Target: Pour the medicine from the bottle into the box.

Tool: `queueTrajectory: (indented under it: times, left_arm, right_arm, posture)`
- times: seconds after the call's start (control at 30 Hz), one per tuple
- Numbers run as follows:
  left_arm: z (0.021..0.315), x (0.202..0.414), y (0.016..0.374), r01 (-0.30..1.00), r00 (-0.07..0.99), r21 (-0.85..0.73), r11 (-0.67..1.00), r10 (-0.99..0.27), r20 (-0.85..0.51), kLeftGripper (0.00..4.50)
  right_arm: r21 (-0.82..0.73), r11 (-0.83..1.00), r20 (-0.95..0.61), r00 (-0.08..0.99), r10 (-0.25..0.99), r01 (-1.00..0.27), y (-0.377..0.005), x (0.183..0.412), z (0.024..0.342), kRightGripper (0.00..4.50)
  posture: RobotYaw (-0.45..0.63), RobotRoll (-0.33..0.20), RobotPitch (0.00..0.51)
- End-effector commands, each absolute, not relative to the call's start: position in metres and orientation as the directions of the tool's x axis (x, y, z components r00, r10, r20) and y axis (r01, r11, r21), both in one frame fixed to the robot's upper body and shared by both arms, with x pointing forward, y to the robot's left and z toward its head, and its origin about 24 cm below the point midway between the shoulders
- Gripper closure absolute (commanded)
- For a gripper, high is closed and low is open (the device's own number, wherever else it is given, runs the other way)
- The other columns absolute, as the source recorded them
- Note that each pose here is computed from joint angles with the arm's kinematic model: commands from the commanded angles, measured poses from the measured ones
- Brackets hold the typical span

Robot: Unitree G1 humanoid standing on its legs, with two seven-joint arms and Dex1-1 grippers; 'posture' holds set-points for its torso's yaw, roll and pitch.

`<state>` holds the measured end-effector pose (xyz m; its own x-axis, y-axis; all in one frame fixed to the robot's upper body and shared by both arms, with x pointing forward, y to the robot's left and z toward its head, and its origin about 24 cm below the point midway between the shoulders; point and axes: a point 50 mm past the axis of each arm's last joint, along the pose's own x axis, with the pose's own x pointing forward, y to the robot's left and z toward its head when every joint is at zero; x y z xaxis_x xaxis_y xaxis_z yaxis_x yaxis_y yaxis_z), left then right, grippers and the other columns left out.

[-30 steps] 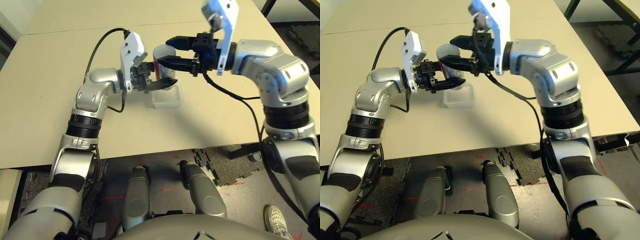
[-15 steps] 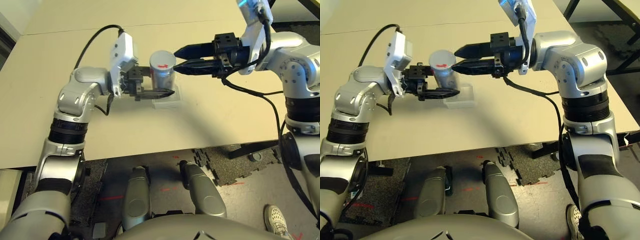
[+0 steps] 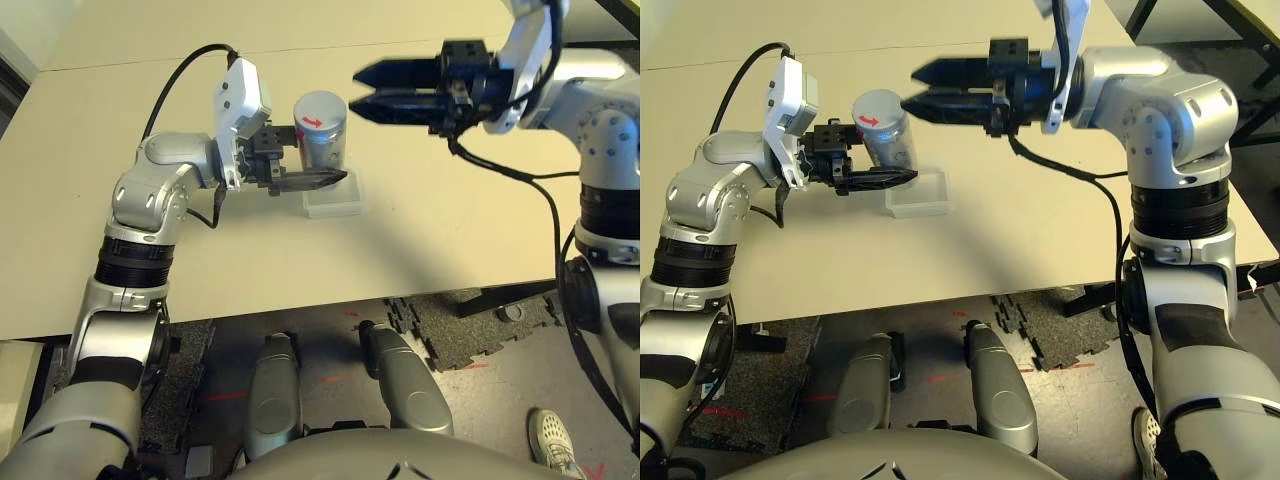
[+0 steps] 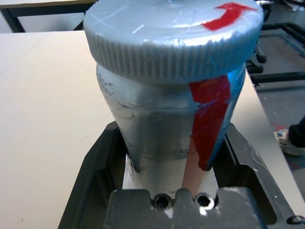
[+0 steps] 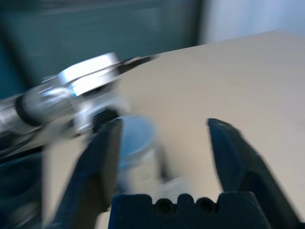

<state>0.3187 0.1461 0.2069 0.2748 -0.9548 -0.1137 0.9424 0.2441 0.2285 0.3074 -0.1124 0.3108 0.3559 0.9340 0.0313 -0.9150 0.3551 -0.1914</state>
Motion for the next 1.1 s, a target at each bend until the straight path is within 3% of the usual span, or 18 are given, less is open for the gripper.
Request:
queueTrajectory:
  times: [0.03, 0.17, 0.33, 0.7, 1.1]
  left_arm:
    - [0.205, 0.325, 0.149, 0.933, 0.302, 0.238, 0.271, -0.948, -0.105, 1.73]
    - [0.202, 0.333, 0.151, 0.93, 0.317, 0.231, 0.287, -0.943, -0.104, 1.73]
    - [0.202, 0.338, 0.148, 0.929, 0.316, 0.235, 0.286, -0.943, -0.102, 1.73]
    - [0.205, 0.331, 0.136, 0.938, 0.278, 0.237, 0.251, -0.957, -0.087, 1.73]
    - [0.208, 0.327, 0.137, 0.937, 0.284, 0.233, 0.259, -0.955, -0.081, 1.73]
  right_arm:
    - [-0.244, 0.381, 0.061, 0.379, 0.924, -0.892, -0.091, 0.299, 0.315, 0.0]
    - [-0.203, 0.303, 0.013, 0.307, 0.952, -0.931, -0.061, 0.281, 0.298, 0.0]
    - [-0.221, 0.283, -0.039, 0.298, 0.954, -0.933, -0.05, 0.275, 0.289, 0.0]
    - [-0.348, 0.381, -0.066, 0.427, 0.902, -0.857, -0.057, 0.298, 0.281, 0.0]
    - [-0.3, 0.454, -0.058, 0.491, 0.869, -0.839, -0.075, 0.309, 0.271, 0.0]
  posture:
    - [0.03, 0.0, 0.174]
    - [0.02, 0.0, 0.171]
    - [0.01, 0.0, 0.17]
    - [0.01, 0.0, 0.183]
    - [0.02, 0.0, 0.191]
